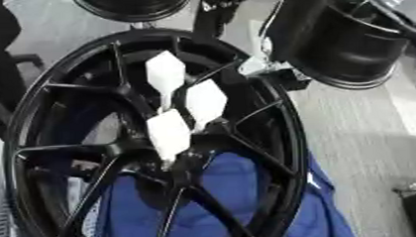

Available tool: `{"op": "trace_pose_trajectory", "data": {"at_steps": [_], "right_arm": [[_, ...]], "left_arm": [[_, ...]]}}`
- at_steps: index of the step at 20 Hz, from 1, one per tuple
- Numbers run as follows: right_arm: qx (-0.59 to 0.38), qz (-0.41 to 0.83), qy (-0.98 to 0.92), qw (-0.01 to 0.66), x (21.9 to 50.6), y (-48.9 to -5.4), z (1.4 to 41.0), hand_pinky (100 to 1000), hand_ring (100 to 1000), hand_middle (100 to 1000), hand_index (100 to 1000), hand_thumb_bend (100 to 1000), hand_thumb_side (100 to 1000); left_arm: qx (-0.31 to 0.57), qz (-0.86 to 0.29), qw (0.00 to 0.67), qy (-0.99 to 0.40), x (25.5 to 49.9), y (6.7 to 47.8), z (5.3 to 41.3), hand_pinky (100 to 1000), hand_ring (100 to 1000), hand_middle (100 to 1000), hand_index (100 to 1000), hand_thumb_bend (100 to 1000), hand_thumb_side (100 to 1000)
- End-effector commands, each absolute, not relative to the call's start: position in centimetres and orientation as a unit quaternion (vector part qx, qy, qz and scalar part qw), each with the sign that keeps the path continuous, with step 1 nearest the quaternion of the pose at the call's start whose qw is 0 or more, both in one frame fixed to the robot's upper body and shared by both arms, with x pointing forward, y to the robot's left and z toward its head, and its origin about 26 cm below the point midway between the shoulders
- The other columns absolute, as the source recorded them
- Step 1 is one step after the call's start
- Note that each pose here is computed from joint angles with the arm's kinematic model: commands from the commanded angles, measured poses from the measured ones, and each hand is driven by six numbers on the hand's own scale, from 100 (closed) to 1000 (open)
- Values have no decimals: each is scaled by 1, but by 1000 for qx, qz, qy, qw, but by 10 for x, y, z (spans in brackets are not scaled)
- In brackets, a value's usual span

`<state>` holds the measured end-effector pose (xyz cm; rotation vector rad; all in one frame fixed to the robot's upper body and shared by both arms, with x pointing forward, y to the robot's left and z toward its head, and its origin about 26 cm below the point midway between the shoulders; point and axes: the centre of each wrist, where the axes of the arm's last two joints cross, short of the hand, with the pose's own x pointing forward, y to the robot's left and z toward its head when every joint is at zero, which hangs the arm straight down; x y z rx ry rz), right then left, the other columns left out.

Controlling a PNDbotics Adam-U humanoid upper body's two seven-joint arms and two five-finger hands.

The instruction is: Pull the pin out of the wheel hub.

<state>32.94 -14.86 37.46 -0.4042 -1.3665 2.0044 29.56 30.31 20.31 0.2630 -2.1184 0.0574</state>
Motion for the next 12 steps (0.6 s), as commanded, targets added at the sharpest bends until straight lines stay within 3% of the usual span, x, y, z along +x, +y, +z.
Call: {"op": "trace_pose_trajectory", "data": {"at_steps": [1, 12], "right_arm": [[-167, 763, -520, 347, 322, -152, 382, 873, 810, 743, 813, 392, 311], [-244, 718, -554, 343, 294, -144, 376, 884, 817, 754, 821, 409, 307]], "left_arm": [[107, 12, 470, -876, 294, 303, 211, 846, 758, 572, 726, 100, 675], [108, 9, 471, -876, 294, 302, 211, 846, 758, 572, 726, 100, 676]]}}
